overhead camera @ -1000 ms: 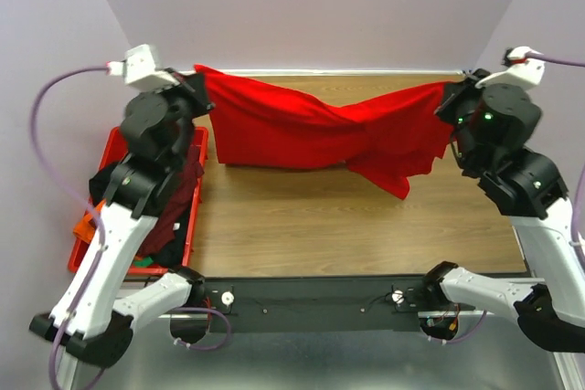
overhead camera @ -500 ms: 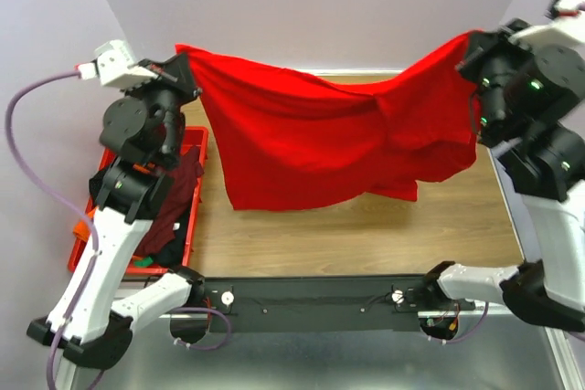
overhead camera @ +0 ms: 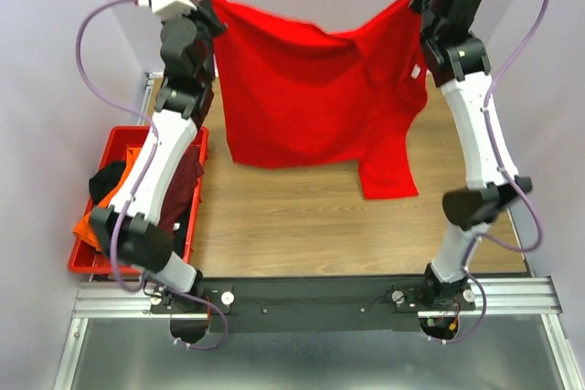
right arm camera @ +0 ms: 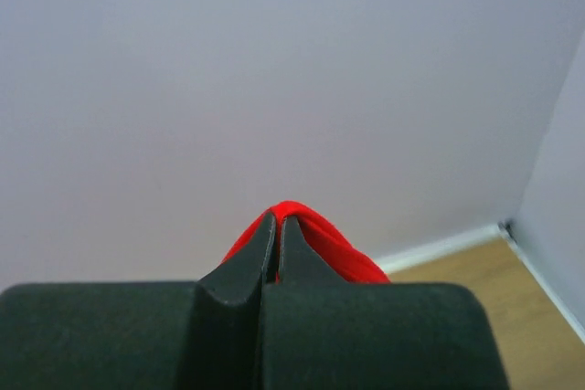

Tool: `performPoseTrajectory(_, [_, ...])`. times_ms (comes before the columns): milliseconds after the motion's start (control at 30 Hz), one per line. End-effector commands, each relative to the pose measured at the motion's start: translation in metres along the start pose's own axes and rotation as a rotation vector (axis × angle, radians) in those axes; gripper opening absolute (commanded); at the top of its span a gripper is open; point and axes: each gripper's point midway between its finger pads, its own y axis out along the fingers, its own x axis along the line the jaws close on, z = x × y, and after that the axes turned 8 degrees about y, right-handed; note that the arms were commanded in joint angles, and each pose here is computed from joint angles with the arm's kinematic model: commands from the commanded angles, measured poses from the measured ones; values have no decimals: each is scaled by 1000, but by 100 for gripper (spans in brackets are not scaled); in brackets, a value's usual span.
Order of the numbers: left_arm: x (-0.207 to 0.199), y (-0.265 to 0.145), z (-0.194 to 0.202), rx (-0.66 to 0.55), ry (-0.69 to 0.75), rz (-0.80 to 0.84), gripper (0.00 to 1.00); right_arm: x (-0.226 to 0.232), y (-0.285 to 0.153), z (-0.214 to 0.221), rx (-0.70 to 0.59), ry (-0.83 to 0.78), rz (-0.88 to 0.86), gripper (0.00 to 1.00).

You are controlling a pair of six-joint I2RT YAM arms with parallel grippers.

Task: Fold and stack the t-shirts
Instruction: Flatten the tshirt out

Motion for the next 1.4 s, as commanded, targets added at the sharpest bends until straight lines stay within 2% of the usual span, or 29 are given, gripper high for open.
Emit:
performPoseTrajectory(0, [-10,33,-76,-217,-55,80,0,25,17,-78,-231,97,-130,1])
performPoseTrajectory(33, [-11,48,-65,-201,-47,103,0,26,20,-88,-265,105,-138,1])
performPoseTrajectory(133, [-12,66,-92,-263,-54,147,0,28,10,-133,-426,140,-174,1])
performPoseTrajectory(167, [-12,69,-99,-278,-51,155,0,29,7,-140,-452,143,-185,1])
performPoseTrajectory(200, [-11,70,-110,-302,-49,161,0,29,15,-124,-422,123,-189,1])
performPoseTrajectory(267, [-11,74,-105,-294,-39,175,0,30,6,-134,-458,136,-204,1])
performPoseTrajectory(333, [-9,76,-90,-267,-28,184,0,24,11,-109,-394,130,-186,1])
performPoseTrajectory(367, [-3,79,-66,-222,-23,176,0,20,14,-97,-367,131,-168,1])
performPoseTrajectory(400, [-1,76,-60,-207,-23,178,0,12,27,-55,-280,115,-135,1])
performPoseTrajectory(433, [3,76,-47,-179,-25,171,0,6,27,-40,-247,114,-117,1])
performPoseTrajectory(467, [15,75,-8,-98,-30,149,0,-2,17,-40,-241,128,-94,1])
performPoseTrajectory(500, [16,68,-3,-91,-35,160,0,-9,15,-21,-199,146,-75,1])
performPoseTrajectory(533, [22,64,12,-61,-37,149,0,-25,17,28,-106,122,-34,1])
performPoseTrajectory(567, [29,59,28,-27,-43,133,0,-34,13,52,-59,123,-11,1])
performPoseTrajectory(600, [45,50,70,58,-59,94,0,-41,-3,51,-53,168,-2,1])
performPoseTrajectory(633, [53,41,75,76,-78,66,0,-60,-9,107,51,135,39,1])
performPoseTrajectory(667, [71,27,114,163,-78,25,0,-67,-18,123,84,141,48,1])
performPoseTrajectory(700, [79,19,131,208,-88,1,0,-74,-31,128,97,159,53,1])
performPoseTrajectory(733, [86,9,138,233,-128,-31,0,-81,-40,151,145,175,63,1])
performPoseTrajectory(767, [102,-10,176,329,-127,-77,0,-96,-56,185,215,163,78,1])
performPoseTrajectory(867, [116,-43,218,451,-184,-127,0,-125,-86,238,350,141,157,1])
performPoseTrajectory(900, [130,-65,248,534,-180,-166,0,-141,-101,266,414,123,194,1])
performPoseTrajectory(1000, [146,-107,288,650,-205,-229,0,-160,-138,308,551,115,226,1])
performPoseTrajectory(1100, [156,-139,310,734,-224,-277,0,-171,-166,335,666,110,251,1])
performPoseTrajectory(1167, [157,-152,311,754,-224,-287,0,-185,-184,351,727,91,292,1])
performPoseTrajectory(1233, [163,-171,318,787,-217,-311,0,-193,-192,353,735,77,316,1])
performPoseTrajectory(1367, [163,-194,312,795,-194,-298,0,-204,-203,356,769,53,344,10])
